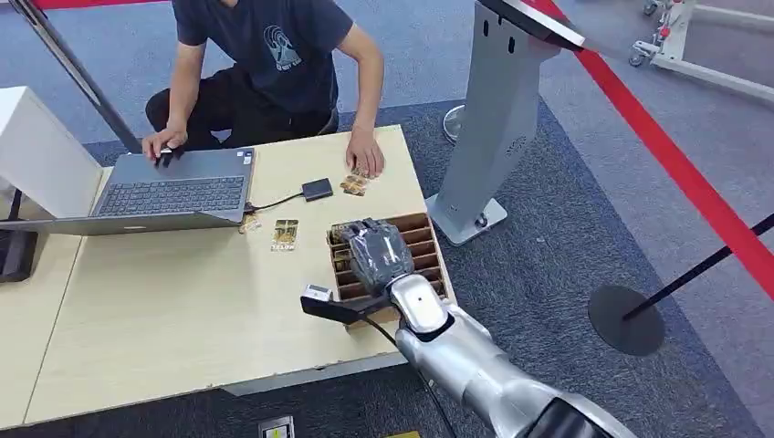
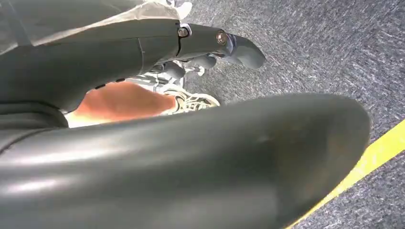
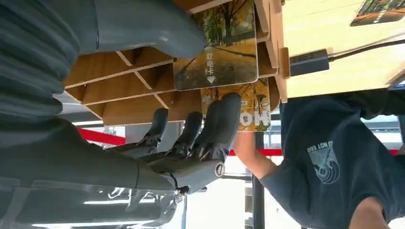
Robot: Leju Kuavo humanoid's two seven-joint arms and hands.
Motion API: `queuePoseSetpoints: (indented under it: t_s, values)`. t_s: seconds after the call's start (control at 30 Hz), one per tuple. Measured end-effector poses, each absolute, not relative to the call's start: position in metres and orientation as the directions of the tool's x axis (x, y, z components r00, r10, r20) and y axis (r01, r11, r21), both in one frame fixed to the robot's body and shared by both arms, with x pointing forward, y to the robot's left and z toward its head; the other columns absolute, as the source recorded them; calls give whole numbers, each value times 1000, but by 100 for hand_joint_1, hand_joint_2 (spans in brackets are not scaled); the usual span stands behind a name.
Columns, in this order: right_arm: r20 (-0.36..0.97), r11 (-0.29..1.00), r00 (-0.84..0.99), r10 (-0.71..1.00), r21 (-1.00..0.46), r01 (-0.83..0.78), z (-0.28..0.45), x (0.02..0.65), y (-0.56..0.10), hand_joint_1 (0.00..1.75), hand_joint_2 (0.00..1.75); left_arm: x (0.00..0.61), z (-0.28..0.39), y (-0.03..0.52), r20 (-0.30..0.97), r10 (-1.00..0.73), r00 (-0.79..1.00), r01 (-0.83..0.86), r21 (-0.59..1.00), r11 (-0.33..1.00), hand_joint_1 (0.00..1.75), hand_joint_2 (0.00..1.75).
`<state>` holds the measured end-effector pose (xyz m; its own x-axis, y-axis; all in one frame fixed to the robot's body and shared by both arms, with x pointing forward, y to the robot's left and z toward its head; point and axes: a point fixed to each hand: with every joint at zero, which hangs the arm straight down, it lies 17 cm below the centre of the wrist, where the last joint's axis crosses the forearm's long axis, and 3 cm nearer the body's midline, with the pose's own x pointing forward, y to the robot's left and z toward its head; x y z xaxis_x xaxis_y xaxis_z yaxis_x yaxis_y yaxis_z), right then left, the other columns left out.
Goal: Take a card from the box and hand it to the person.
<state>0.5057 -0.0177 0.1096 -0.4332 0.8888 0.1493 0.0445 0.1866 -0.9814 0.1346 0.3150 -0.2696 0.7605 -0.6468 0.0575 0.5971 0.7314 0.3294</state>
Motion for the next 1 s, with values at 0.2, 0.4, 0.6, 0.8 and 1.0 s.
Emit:
queuePoseSetpoints:
  t_s: [0.2, 0.4, 0.6, 0.8, 1.0]
  values:
    - [150, 186, -432, 889, -982, 43, 109, 506, -19, 93, 175, 135, -270, 315, 57, -647, 761, 597, 330, 731, 0, 0]
    - [149, 184, -432, 890, -982, 41, 109, 506, -19, 101, 175, 134, -270, 315, 57, -647, 761, 597, 330, 731, 0, 0]
    - [145, 180, -433, 890, -983, 42, 109, 506, -18, 99, 175, 136, -270, 314, 69, -650, 757, 597, 330, 731, 0, 0]
    - [148, 183, -434, 888, -982, 40, 108, 506, -18, 103, 175, 136, -270, 313, 74, -648, 758, 595, 325, 735, 0, 0]
    - [152, 186, -434, 888, -982, 37, 108, 506, -18, 140, 175, 137, -270, 310, 90, -653, 752, 598, 323, 734, 0, 175]
